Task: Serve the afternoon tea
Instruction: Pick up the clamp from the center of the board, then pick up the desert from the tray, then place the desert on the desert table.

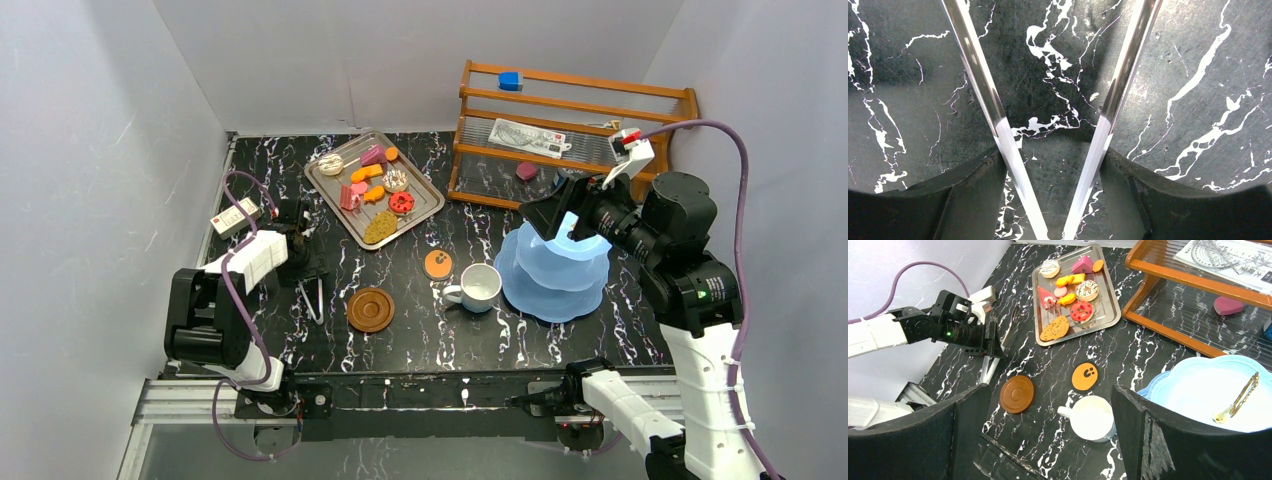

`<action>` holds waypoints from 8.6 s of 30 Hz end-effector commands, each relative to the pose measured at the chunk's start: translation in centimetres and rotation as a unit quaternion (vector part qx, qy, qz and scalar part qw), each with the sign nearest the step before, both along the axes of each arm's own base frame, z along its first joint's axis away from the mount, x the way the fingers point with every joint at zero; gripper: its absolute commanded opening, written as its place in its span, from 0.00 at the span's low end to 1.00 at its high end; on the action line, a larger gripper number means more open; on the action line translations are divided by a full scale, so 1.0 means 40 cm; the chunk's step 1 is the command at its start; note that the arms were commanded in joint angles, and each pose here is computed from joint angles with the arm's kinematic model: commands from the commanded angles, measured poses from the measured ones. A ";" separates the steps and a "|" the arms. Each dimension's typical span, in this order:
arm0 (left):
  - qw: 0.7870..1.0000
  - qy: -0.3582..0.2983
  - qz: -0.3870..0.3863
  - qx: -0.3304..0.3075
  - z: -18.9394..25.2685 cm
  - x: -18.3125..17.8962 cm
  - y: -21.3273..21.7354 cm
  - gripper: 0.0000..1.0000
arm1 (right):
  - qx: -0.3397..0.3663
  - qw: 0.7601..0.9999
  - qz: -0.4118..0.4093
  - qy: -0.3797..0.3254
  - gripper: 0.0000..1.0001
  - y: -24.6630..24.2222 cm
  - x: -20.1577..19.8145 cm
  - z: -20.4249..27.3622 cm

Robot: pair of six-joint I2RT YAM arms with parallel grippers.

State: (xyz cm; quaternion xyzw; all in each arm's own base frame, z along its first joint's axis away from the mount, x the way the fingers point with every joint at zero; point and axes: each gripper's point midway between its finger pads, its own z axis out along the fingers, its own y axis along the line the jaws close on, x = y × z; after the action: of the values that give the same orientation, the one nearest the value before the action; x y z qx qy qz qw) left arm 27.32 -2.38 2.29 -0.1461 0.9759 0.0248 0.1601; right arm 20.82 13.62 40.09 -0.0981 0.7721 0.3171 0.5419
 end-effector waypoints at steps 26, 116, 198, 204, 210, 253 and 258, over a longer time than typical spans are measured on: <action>0.999 0.028 0.012 -0.008 -0.032 -0.031 -0.014 0.60 | 0.029 0.999 0.009 -0.033 0.99 0.007 -0.025 0.064; 0.965 -0.197 -0.162 -0.060 0.331 0.280 -0.136 0.49 | 0.012 0.998 0.002 -0.056 0.99 -0.018 -0.072 0.168; 0.955 -0.237 -0.153 -0.092 0.484 0.245 -0.181 0.19 | 0.013 0.998 -0.008 -0.065 0.99 -0.032 -0.093 0.127; 0.940 -0.268 -0.160 -0.140 0.572 0.210 -0.221 0.19 | 0.016 0.998 -0.007 -0.063 0.99 -0.031 -0.094 0.125; 0.912 -0.294 -0.169 -0.232 0.681 0.163 -0.295 0.19 | 0.018 0.998 -0.009 -0.065 0.99 -0.034 -0.102 0.130; 0.750 -0.223 -0.341 -0.521 0.877 -0.064 -0.996 0.16 | 0.018 0.994 -0.025 -0.104 0.99 -0.061 -0.141 0.206; 0.744 -0.214 -0.348 -0.528 0.859 -0.070 -1.044 0.16 | 0.018 0.994 -0.026 -0.106 0.99 -0.062 -0.145 0.210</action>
State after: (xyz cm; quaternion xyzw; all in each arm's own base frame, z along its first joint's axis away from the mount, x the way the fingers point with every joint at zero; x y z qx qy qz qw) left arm 24.71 -42.62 32.40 0.1220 0.8003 -0.5427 0.2238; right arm 15.87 11.23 45.91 -0.0956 0.7389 0.2960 0.5977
